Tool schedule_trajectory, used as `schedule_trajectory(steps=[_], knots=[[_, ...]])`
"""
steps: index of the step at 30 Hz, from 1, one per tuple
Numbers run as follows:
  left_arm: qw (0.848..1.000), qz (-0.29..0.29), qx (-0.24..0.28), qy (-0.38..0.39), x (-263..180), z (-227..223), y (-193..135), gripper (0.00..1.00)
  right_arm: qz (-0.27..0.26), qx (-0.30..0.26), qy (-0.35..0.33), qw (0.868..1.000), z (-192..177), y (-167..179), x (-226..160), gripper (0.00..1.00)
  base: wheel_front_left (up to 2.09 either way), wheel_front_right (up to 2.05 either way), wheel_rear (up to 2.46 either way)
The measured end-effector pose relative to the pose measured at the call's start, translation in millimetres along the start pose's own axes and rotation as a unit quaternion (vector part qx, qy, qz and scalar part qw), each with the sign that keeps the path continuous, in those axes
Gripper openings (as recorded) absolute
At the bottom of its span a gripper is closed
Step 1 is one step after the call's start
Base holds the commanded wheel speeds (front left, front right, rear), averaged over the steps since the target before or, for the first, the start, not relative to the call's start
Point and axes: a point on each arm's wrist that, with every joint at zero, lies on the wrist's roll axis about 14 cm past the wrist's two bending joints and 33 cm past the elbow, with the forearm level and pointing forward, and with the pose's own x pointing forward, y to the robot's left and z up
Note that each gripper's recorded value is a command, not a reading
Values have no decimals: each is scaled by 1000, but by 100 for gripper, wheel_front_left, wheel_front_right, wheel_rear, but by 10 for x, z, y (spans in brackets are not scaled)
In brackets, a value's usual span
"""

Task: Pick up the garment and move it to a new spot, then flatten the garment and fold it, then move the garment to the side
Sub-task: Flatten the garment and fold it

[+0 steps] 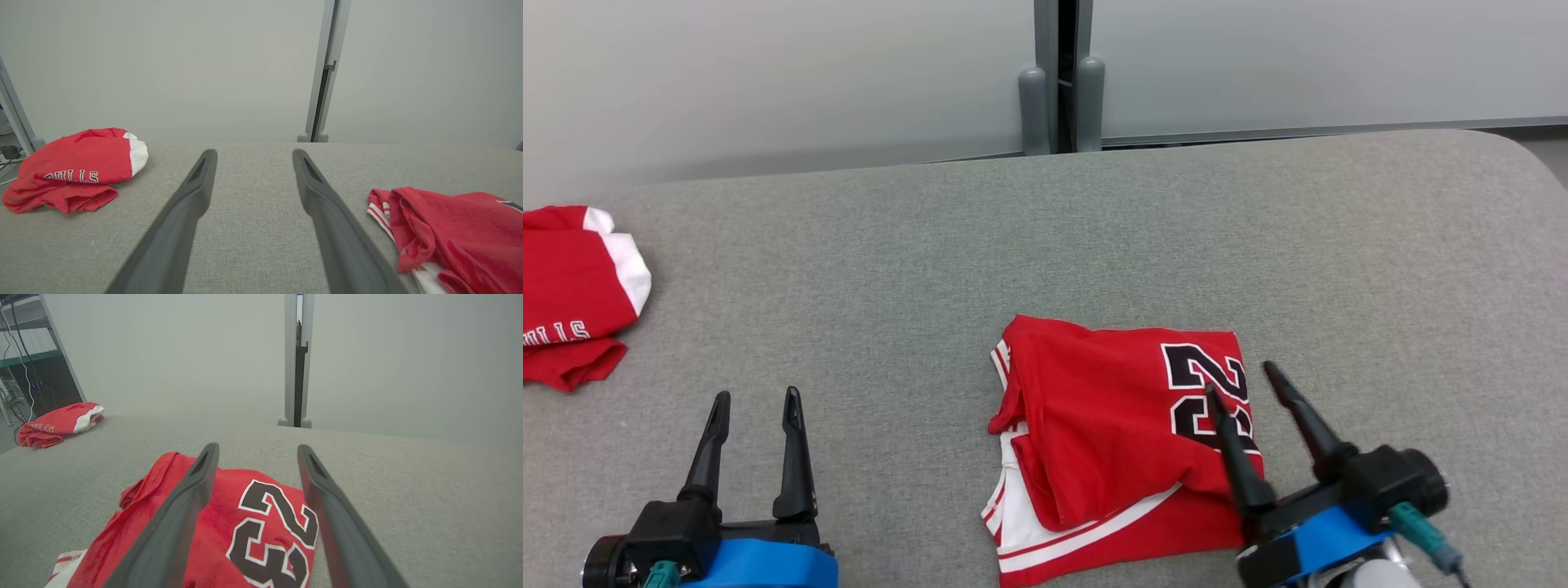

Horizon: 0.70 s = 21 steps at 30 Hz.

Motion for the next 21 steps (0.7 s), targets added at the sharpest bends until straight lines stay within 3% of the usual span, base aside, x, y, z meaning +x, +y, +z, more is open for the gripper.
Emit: schedule_trajectory(steps=[11, 21], knots=[[1000, 20, 0, 2, -83, 3, 122, 100, 137, 19, 76, 988, -412, 843, 11, 100, 0, 0, 0], [999, 36, -1, 6, -129, -19, 211, 100, 198, 18, 142, 970, -765, 1188, -85, 100, 0, 0, 0]])
